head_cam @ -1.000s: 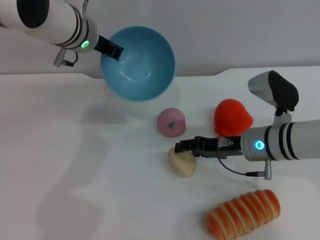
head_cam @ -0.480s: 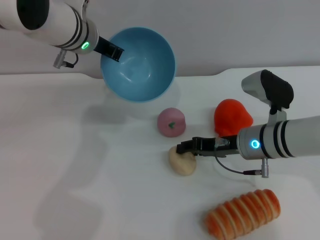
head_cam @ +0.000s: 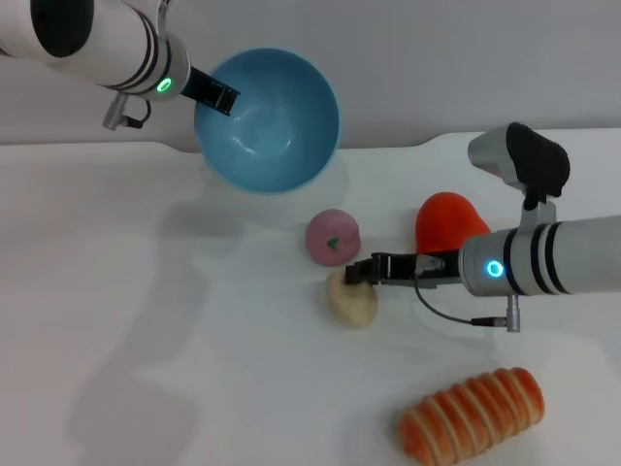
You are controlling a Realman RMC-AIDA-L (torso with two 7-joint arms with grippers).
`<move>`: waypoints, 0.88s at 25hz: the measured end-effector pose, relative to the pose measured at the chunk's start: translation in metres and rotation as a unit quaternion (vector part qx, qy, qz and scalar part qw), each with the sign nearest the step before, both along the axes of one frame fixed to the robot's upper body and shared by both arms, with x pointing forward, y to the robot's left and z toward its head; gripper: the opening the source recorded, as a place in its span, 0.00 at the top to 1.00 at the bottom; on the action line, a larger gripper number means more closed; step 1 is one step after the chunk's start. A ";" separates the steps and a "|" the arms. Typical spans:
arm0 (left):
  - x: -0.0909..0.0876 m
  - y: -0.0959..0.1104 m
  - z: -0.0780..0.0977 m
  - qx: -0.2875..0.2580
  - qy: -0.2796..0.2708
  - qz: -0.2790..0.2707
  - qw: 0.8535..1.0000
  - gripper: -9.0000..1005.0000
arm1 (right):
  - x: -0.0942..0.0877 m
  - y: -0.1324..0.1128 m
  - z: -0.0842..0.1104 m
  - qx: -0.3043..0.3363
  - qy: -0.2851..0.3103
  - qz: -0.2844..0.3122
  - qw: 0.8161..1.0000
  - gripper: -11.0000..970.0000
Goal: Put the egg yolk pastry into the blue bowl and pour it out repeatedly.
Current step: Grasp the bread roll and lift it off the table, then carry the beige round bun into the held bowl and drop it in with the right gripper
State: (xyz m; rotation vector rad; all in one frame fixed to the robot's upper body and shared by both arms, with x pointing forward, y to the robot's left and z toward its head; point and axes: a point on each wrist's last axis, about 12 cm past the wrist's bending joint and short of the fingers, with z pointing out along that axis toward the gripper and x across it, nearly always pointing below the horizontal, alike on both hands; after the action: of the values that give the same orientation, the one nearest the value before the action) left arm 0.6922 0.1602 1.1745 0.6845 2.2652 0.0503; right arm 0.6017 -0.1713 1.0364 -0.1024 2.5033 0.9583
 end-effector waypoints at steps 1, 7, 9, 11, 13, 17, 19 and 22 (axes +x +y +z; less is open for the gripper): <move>0.000 0.000 0.000 0.000 -0.001 0.000 1.000 0.99 | 0.001 0.000 0.001 0.002 -0.007 0.003 1.000 0.75; 0.001 0.002 -0.002 0.000 -0.003 0.002 1.000 0.99 | 0.003 0.001 0.007 0.016 -0.025 0.010 0.999 0.80; 0.001 0.002 -0.002 0.000 -0.003 0.003 1.000 0.99 | 0.003 0.002 0.010 0.019 -0.033 0.020 0.999 0.81; 0.001 0.002 -0.002 -0.001 -0.003 0.003 1.000 0.99 | 0.004 0.003 0.013 0.023 -0.044 0.029 0.998 0.82; 0.001 0.003 -0.004 0.000 -0.003 0.004 1.000 0.99 | 0.005 0.003 0.019 0.030 -0.057 0.035 0.997 0.83; 0.000 0.004 -0.006 0.000 0.000 0.005 1.000 0.99 | 0.008 0.003 0.031 0.047 -0.088 0.044 0.994 0.86; 0.000 0.004 -0.006 -0.001 0.000 0.006 1.000 0.99 | 0.009 0.003 0.036 0.059 -0.103 0.046 0.992 0.88; -0.001 0.005 -0.008 0.000 0.004 0.007 1.000 0.99 | 0.011 0.002 0.045 0.075 -0.127 0.049 0.988 0.90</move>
State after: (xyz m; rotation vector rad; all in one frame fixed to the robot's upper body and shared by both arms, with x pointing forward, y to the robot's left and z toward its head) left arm 0.6917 0.1650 1.1668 0.6699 2.2769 0.0535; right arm 0.6132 -0.1695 1.0819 -0.2853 2.2034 1.0957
